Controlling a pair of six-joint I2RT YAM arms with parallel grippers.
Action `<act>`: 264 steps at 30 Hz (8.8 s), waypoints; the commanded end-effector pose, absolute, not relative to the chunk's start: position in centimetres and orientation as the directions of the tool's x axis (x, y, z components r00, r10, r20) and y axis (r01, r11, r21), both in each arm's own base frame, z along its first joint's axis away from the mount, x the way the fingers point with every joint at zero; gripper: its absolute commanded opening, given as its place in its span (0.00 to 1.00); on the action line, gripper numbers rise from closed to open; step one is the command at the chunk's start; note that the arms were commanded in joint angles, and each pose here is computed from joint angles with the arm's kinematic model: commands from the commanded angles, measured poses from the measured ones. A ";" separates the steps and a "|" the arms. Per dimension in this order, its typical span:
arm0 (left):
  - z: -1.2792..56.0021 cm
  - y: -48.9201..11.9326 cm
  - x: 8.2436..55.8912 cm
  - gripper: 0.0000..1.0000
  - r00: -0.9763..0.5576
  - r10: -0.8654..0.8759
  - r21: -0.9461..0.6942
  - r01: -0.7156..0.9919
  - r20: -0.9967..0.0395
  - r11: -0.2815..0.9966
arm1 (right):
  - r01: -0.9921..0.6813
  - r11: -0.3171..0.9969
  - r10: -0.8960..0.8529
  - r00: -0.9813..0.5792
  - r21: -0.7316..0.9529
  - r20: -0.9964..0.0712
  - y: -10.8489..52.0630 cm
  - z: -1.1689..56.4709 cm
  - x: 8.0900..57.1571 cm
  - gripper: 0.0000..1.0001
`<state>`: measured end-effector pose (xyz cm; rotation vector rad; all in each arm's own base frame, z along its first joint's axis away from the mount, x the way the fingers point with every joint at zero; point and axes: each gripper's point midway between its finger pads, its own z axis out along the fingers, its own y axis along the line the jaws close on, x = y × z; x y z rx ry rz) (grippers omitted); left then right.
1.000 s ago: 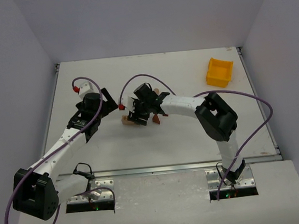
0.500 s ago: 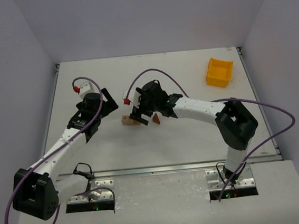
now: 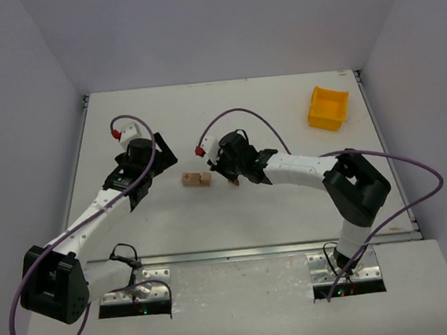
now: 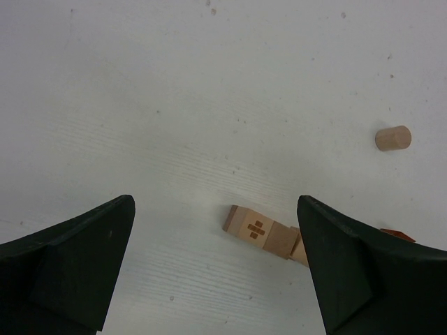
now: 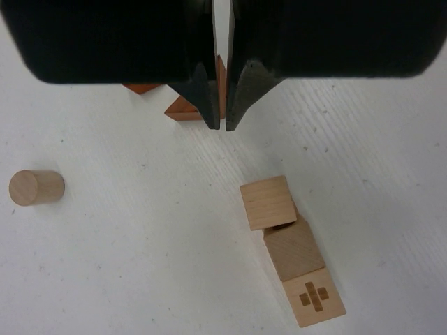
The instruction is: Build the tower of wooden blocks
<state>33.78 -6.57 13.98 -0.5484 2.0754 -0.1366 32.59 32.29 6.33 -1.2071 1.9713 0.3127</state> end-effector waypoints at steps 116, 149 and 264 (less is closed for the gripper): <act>15.9 -6.3 34.2 1.00 -0.393 -0.465 -0.349 -0.333 -0.793 0.876 | -0.874 0.484 -0.610 -0.298 -0.047 -0.734 37.4 4.2 32.5 0.14; 16.0 -6.3 34.3 1.00 -0.391 -0.467 -0.353 -0.329 -0.793 0.876 | -0.828 0.538 -0.648 -0.288 -0.157 -0.705 36.1 3.7 34.5 0.13; 20.3 -17.2 27.9 1.00 -0.581 -0.348 -0.590 0.296 -0.736 0.751 | -0.711 0.535 -0.144 -0.610 0.457 -0.780 30.9 10.9 26.5 0.00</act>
